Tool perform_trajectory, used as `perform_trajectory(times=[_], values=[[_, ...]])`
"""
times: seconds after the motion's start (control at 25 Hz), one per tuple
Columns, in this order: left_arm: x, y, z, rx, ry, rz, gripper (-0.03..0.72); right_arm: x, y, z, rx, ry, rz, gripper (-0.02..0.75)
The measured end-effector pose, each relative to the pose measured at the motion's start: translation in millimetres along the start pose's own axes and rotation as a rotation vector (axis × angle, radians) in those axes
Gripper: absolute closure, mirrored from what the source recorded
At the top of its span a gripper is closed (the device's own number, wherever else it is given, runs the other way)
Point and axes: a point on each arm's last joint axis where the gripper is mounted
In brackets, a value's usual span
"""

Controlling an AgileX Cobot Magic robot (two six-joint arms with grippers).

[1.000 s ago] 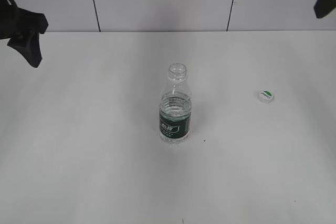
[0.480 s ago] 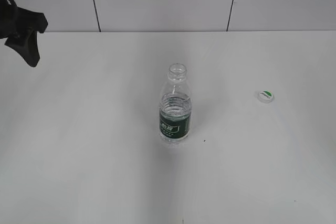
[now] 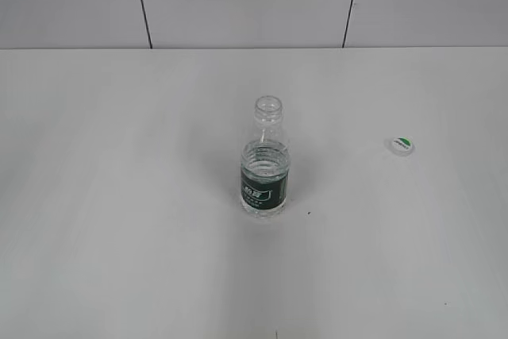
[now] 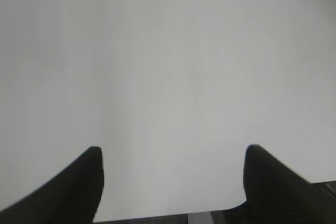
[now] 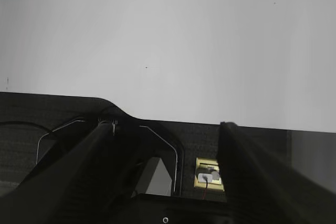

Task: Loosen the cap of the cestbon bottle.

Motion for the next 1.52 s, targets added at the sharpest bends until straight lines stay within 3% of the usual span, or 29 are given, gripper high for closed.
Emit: perform_trajectory(times=[0.32, 0.68, 0.92, 1.12, 1.52], values=[[79.7, 5.2, -19.3, 0.021, -0.162, -0.013, 0.19, 45.0, -9.7, -19.0, 0.079, -0.197, -0.049, 0.265], [170.7, 13.1, -27.5, 0.009, -0.553, -0.027, 0.192, 70.4, -13.5, -22.4, 0.114, -0.412, -0.182, 0.265], [212.3, 16.9, -34.0, 0.003, -0.754, -0.047, 0.192, 89.9, -14.8, -24.5, 0.115, -0.552, -0.196, 0.265], [237.8, 17.8, -30.1, 0.011, -0.809, -0.064, 0.192, 105.4, -15.5, -29.3, 0.115, -0.643, -0.201, 0.265], [247.1, 11.4, -29.8, 0.099, -0.848, -0.073, 0.192, 108.0, -14.9, -24.6, 0.098, -0.623, -0.197, 0.265]])
Point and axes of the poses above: a point on each arm's last joint axis where the gripper is mounted, z pointing out along that axis toward the gripper, y along the wrist's bending axis when the last joint is at zero, x = y × z, and after that the axes turned 6 degrees about z, right-handed
